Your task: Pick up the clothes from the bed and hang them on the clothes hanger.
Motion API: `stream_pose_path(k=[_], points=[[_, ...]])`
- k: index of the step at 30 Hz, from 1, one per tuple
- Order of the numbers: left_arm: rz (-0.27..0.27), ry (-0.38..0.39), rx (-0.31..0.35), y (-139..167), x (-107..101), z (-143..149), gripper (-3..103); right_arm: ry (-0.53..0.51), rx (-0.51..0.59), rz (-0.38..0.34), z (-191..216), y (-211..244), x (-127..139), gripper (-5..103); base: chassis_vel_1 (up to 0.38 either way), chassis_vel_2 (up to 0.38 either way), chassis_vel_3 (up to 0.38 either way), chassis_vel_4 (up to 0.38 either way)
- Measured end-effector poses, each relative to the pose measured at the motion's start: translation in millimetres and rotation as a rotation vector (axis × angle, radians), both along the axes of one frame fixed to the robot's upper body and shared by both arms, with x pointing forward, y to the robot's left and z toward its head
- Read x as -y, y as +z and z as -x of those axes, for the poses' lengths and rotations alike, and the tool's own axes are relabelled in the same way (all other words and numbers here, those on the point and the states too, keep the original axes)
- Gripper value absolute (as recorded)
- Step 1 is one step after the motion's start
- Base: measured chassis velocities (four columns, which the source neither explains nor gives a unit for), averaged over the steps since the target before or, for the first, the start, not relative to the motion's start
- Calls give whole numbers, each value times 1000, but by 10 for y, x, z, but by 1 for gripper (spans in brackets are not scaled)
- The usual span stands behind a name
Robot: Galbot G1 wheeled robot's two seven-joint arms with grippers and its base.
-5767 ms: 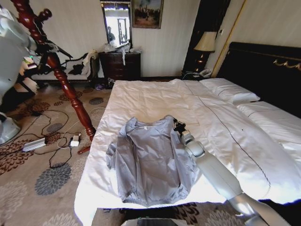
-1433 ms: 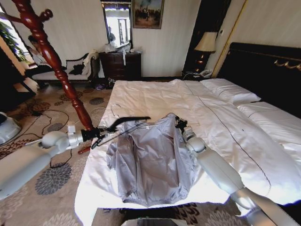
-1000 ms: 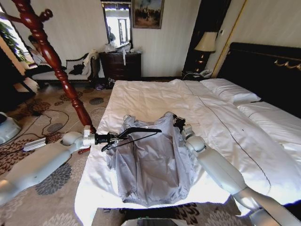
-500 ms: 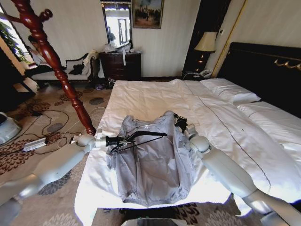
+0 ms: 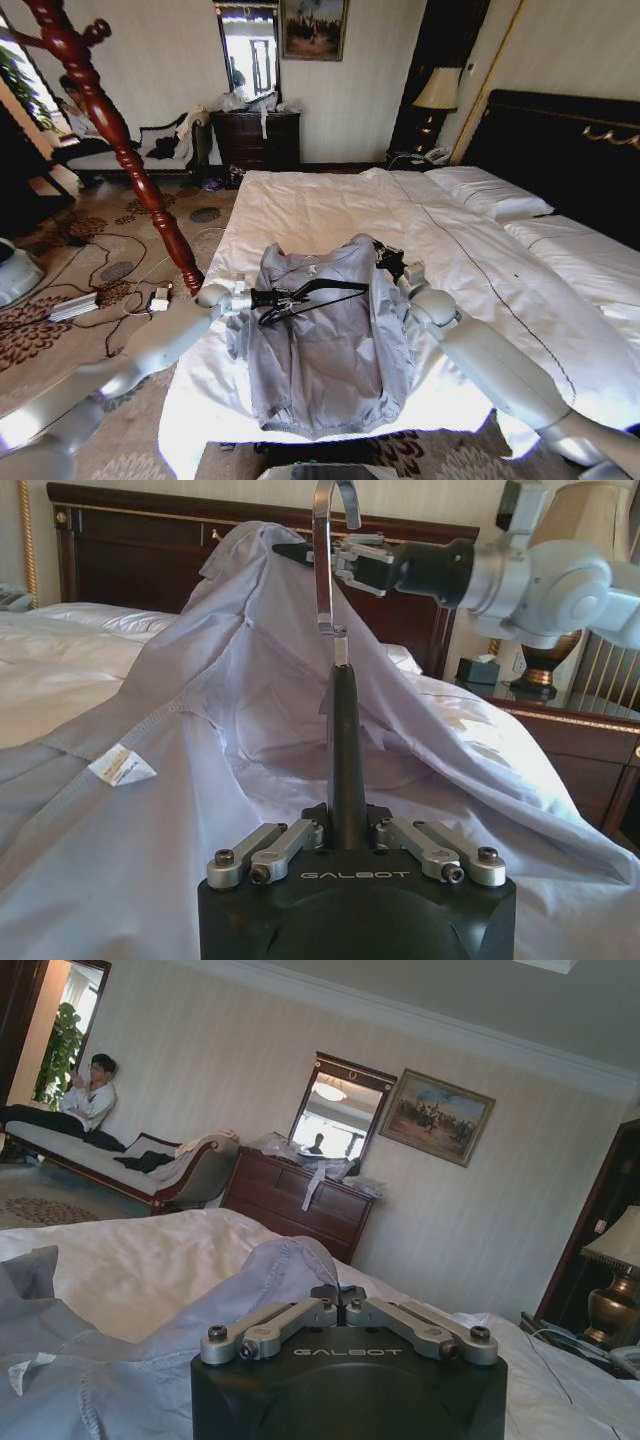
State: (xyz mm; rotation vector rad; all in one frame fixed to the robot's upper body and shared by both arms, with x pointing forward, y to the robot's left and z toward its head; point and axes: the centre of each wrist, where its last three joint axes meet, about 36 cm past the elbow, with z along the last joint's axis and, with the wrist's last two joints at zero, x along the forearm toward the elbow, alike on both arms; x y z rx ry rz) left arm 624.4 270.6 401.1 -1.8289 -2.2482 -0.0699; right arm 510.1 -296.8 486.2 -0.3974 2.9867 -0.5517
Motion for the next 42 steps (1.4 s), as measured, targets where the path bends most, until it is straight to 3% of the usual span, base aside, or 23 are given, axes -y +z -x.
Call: stream_pose_path(k=[18,31,42], points=[[13,3,0,-24,364,-488,16,35,-18,-5,89,47,-107,0,0,0,0,0],[89,-26,-1,78,870,-580,16,21,-60,-29,141,83,-108,0,0,0,0,0],[99,-5,0,211,915,-644,16,49,-66,-25,239,105,-160,0,0,0,0,0]])
